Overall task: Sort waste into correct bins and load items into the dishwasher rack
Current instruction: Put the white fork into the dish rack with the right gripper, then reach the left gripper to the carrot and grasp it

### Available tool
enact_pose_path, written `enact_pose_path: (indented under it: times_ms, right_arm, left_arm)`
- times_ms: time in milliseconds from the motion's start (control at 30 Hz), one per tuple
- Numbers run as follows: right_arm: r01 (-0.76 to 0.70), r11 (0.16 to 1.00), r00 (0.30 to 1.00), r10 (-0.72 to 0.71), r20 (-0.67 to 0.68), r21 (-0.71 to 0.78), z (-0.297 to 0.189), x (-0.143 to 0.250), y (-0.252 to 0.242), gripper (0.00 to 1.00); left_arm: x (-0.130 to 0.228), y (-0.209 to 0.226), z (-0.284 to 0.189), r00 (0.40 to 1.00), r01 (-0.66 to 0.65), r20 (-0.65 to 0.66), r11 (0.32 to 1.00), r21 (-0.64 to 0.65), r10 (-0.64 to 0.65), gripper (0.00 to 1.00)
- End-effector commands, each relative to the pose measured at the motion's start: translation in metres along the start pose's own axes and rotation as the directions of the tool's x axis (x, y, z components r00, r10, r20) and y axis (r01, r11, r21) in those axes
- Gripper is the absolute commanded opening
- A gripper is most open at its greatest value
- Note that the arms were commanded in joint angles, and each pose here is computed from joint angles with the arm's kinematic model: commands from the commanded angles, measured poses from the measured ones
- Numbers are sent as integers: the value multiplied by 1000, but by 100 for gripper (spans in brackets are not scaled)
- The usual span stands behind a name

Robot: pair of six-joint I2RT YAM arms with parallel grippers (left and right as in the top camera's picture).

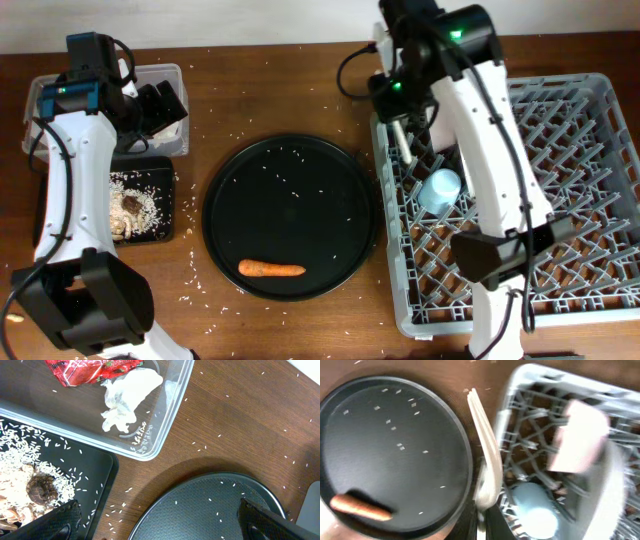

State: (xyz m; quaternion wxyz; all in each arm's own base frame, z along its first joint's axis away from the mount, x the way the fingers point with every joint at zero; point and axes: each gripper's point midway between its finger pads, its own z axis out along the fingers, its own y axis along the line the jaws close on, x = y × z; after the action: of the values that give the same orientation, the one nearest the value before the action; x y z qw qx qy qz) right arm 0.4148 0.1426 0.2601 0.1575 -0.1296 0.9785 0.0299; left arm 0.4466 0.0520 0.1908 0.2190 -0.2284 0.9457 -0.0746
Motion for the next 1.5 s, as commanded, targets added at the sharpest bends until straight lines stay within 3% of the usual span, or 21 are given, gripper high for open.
enact_pose_path:
  times_ms: [0, 267, 433, 467, 567, 633, 700, 767, 833, 900, 933, 1033, 1067, 1133, 1167, 1200, 1267, 1333, 1400, 1467]
  right_arm:
    - [-77, 985, 997, 74, 24, 152, -13, 4, -42, 4]
    - [-82, 984, 955, 122, -269, 156, 77, 59, -45, 4]
    - [-108, 992, 939, 123, -322, 63, 90, 70, -28, 5]
    - [-111, 992, 937, 123, -327, 53, 90, 71, -26, 20]
    - [-121, 992, 933, 123, -339, 27, 89, 73, -21, 48]
    - [-121, 992, 932, 123, -340, 27, 89, 73, -21, 51]
    - [-126, 992, 938, 110, -328, -26, 87, 69, -11, 47]
    - [-11, 987, 965, -31, -262, -159, 71, 54, 17, 45]
    - [51, 983, 980, -83, -180, -175, 56, 38, 35, 46]
    - [84, 979, 985, -110, -133, -184, 53, 29, 47, 53]
    - [97, 981, 987, -117, -114, -170, 54, 25, 48, 65]
    - [86, 988, 986, -103, -130, -130, 54, 27, 36, 66]
    - [71, 990, 987, -88, -136, -125, 54, 27, 29, 66]
    - [8, 994, 992, -21, -122, -109, 48, 24, 1, 67]
    - [-18, 994, 993, 6, -116, -105, 45, 23, -9, 68]
    - [-55, 993, 993, 44, -108, -101, 41, 23, -24, 69]
    - [-151, 979, 984, 135, -118, -136, 35, 27, -52, 71]
    - [-196, 970, 977, 179, -119, -143, 34, 29, -68, 72]
    - [-209, 968, 974, 193, -117, -138, 34, 29, -74, 76]
    - [-205, 969, 975, 189, -116, -138, 34, 29, -74, 80]
  left_arm:
    - [-7, -2, -11, 999, 7, 33, 1000, 4, -8, 99]
    - [-7, -2, -11, 999, 7, 33, 1000, 4, -8, 99]
    - [-7, -2, -11, 999, 7, 33, 1000, 4, -8, 99]
    - [-7, -2, -11, 999, 7, 33, 1000, 4, -8, 99]
    - [-7, -2, -11, 999, 7, 33, 1000, 4, -8, 99]
    - [-7, -2, -11, 999, 7, 33, 1000, 4, -8, 99]
    - [-7, -2, -11, 999, 7, 33, 1000, 4, -8, 99]
    - [-7, -2, -11, 999, 7, 33, 1000, 4, -8, 99]
    - [-7, -2, -11, 999, 7, 33, 1000, 4, -8, 99]
    - [-7, -2, -11, 999, 7, 33, 1000, 4, -8, 99]
    - [-7, -2, -11, 999, 7, 33, 1000, 4, -8, 99]
    - [-3, -11, -11, 1000, 6, 11, 998, 59, -7, 99]
    - [7, -9, -11, 999, 13, -30, 999, 50, -11, 99]
    - [44, -34, -13, 971, -165, -148, 974, 157, 188, 89]
    - [58, -39, -14, 950, -225, -181, 960, 164, 254, 89]
    - [87, -46, -17, 906, -296, -264, 940, 168, 332, 82]
    - [154, -57, -16, 788, -429, -437, 896, 115, 434, 81]
    - [203, -60, -5, 728, -495, -533, 869, 27, 431, 81]
    - [234, -54, 5, 707, -546, -574, 835, -70, 414, 81]
    - [274, -53, 25, 681, -572, -602, 816, -81, 417, 81]
